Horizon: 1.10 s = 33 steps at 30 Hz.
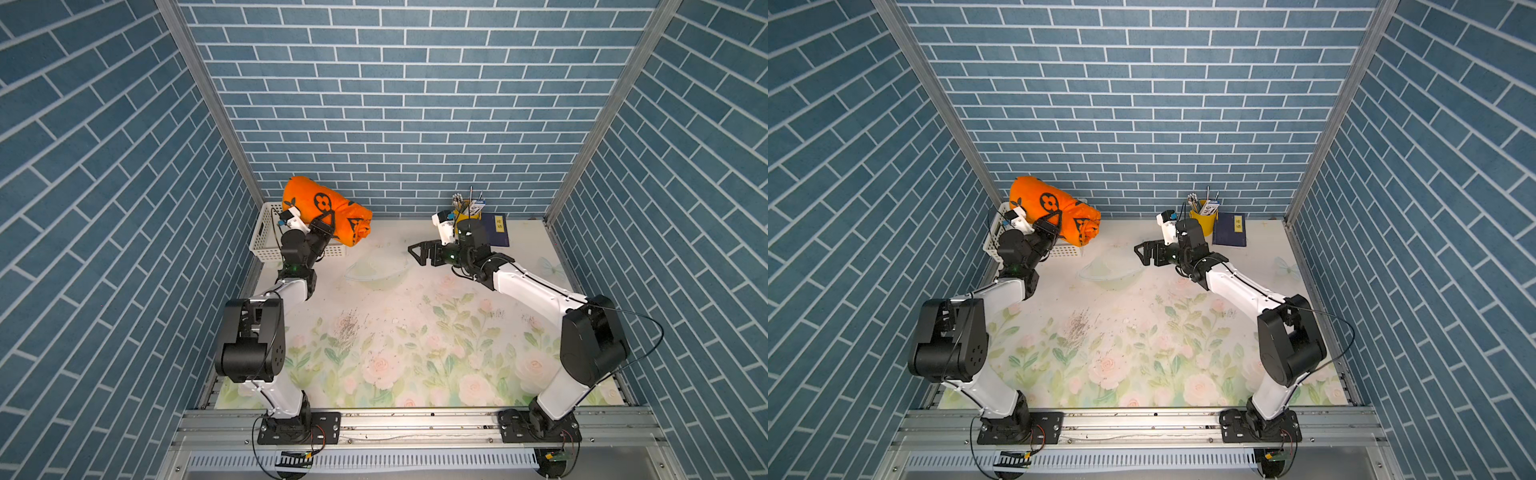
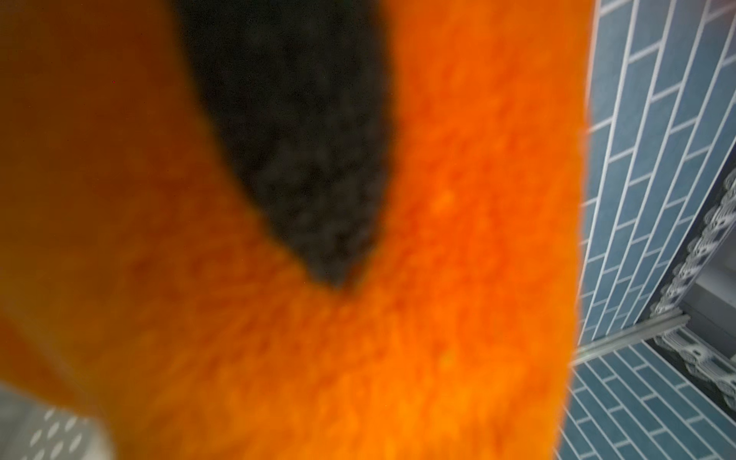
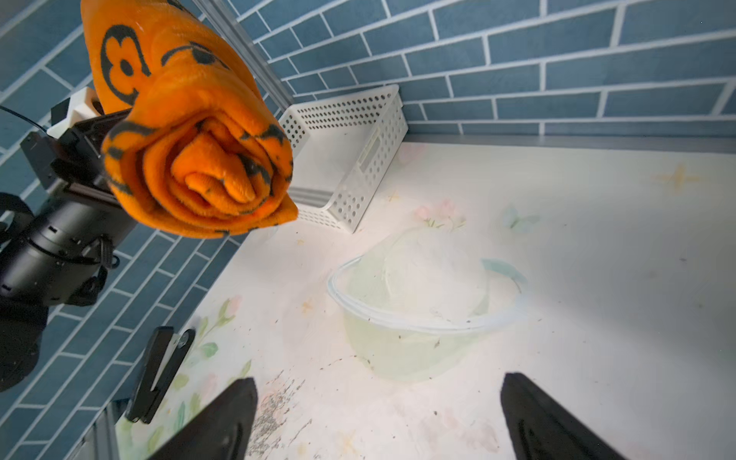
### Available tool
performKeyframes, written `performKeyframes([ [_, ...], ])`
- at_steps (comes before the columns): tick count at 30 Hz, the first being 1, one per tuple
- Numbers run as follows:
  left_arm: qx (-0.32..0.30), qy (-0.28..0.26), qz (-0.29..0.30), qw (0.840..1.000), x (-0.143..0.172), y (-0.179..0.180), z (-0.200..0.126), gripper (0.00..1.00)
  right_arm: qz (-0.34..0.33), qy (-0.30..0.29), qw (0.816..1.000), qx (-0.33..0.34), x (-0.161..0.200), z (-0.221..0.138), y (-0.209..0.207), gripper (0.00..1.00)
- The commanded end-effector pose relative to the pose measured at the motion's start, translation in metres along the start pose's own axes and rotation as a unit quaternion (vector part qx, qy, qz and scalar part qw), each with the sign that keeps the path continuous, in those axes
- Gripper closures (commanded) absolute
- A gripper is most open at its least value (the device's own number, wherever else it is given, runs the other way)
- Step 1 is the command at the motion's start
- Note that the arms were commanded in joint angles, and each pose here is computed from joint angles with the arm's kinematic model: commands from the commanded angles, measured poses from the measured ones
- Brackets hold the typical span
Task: Roll up the pillowcase
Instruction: Pick up the pillowcase at the center of the board, then place the pillowcase in the bin.
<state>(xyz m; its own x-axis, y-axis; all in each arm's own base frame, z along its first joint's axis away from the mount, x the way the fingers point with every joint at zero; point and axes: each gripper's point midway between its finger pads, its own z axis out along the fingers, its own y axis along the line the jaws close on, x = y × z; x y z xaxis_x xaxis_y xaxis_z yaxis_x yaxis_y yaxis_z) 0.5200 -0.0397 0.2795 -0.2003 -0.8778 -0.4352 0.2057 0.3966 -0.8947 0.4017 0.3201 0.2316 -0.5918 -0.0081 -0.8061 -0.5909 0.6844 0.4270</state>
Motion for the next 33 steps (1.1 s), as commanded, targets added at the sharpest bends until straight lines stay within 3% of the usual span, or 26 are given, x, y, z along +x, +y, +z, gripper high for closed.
performKeyframes([
  [1, 0.019, -0.049, -0.003, 0.999, -0.038, 0.001, 0.013, 0.77, -0.039, -0.008, 0.998, 0.038, -0.008, -0.014, -0.004, 0.0],
  [11, -0.015, -0.12, -0.042, 0.992, -0.073, 0.087, 0.059, 0.76, -0.039, -0.001, 0.997, 0.07, -0.012, -0.034, -0.012, 0.0],
  [21, -0.084, -0.147, -0.07, 0.983, -0.064, 0.186, 0.087, 0.73, -0.037, -0.006, 0.993, 0.109, -0.015, -0.052, -0.024, 0.0],
  [22, -0.091, -0.143, -0.072, 0.983, -0.062, 0.193, 0.089, 0.67, -0.037, -0.005, 0.993, 0.114, -0.014, -0.053, -0.026, 0.0],
  [27, -0.1, -0.137, -0.081, 0.982, -0.058, 0.198, 0.089, 0.07, -0.03, -0.007, 0.992, 0.123, -0.012, -0.054, -0.032, 0.0],
  [28, -0.101, -0.14, -0.08, 0.982, -0.059, 0.195, 0.087, 0.0, -0.029, -0.007, 0.992, 0.125, -0.011, -0.053, -0.033, 0.0],
  [33, -0.111, -0.149, -0.085, 0.979, -0.063, 0.185, 0.076, 0.0, -0.035, -0.013, 0.99, 0.133, -0.017, -0.053, -0.039, 0.0],
])
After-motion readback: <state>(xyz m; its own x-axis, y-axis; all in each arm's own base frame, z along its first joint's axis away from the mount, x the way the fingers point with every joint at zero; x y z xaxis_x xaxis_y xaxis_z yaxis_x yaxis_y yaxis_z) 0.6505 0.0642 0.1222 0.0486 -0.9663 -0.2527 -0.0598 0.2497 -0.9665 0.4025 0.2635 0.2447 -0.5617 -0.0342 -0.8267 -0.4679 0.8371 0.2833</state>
